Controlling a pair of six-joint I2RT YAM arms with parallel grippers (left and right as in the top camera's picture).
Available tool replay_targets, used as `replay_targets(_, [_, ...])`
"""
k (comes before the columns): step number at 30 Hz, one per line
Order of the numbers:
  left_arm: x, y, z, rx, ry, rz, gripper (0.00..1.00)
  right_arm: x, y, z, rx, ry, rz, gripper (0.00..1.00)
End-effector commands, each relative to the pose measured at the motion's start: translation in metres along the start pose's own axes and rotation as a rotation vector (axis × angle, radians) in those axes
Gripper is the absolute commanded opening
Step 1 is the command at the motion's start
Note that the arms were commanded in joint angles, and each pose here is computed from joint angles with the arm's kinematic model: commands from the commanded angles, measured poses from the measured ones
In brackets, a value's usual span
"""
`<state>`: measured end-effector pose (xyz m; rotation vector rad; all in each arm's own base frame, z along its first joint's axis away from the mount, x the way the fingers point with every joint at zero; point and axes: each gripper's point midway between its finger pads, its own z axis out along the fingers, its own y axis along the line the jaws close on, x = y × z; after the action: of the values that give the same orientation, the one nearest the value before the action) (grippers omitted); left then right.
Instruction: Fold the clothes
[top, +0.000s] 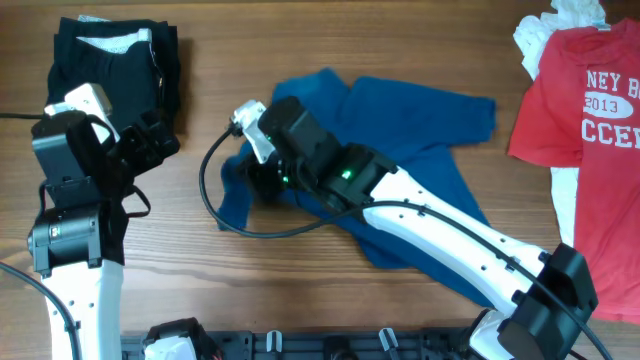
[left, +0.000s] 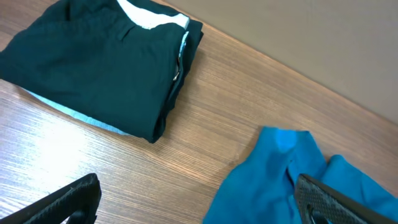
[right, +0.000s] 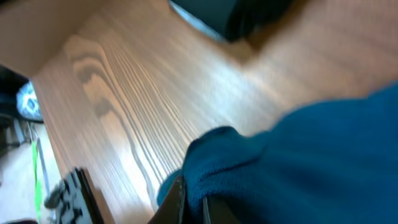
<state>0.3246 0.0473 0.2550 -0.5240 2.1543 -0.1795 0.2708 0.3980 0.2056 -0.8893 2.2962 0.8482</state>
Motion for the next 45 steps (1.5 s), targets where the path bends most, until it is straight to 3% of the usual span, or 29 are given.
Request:
replay_targets(1, [-0.009, 0.001, -0.006, -0.007, -0.038, -0.016, 1.0, 0.007, -0.002, -0.006, -0.005, 0.045, -0.023, 0.91])
replay_targets(2, [-0.009, 0.001, -0.005, -0.007, -0.036, -0.016, 1.0, 0.008, -0.016, -0.014, 0.036, 0.053, 0.024, 0.99])
replay_targets(5, [-0.003, -0.006, 0.001, 0.035, 0.001, -0.001, 1.0, -0.009, -0.061, -0.043, 0.162, -0.018, 0.139, 1.0])
replay_targets(9, [0.015, -0.041, 0.026, 0.204, 0.104, 0.071, 1.0, -0.028, -0.124, -0.089, 0.274, -0.119, 0.234, 1.0])
replay_targets(13, [0.042, -0.092, 0.078, 0.317, 0.174, 0.208, 0.99, -0.019, -0.191, -0.124, 0.389, -0.138, 0.353, 1.0])
replay_targets(17, [0.077, -0.133, 0.129, 0.397, 0.209, 0.324, 0.99, -0.006, -0.223, -0.144, 0.45, -0.124, 0.414, 1.0])
replay_targets(23, [0.113, -0.126, 0.198, 0.345, 0.227, 0.4, 1.0, 0.011, -0.24, -0.154, 0.528, -0.07, 0.408, 0.99])
replay_targets(27, [0.134, -0.119, 0.217, 0.351, 0.252, 0.527, 0.99, 0.015, -0.244, -0.154, 0.554, -0.061, 0.411, 0.99])
replay_targets(35, [0.163, -0.095, 0.228, 0.319, 0.352, 0.588, 0.94, 0.018, -0.248, -0.148, 0.554, -0.047, 0.417, 0.96])
replay_targets(39, [0.175, -0.093, 0.224, 0.346, 0.393, 0.654, 0.83, 0.019, -0.251, -0.144, 0.554, -0.041, 0.419, 0.95])
replay_targets(45, [0.183, -0.089, 0.226, 0.342, 0.419, 0.653, 0.78, 0.019, -0.251, -0.144, 0.554, -0.041, 0.419, 0.95])
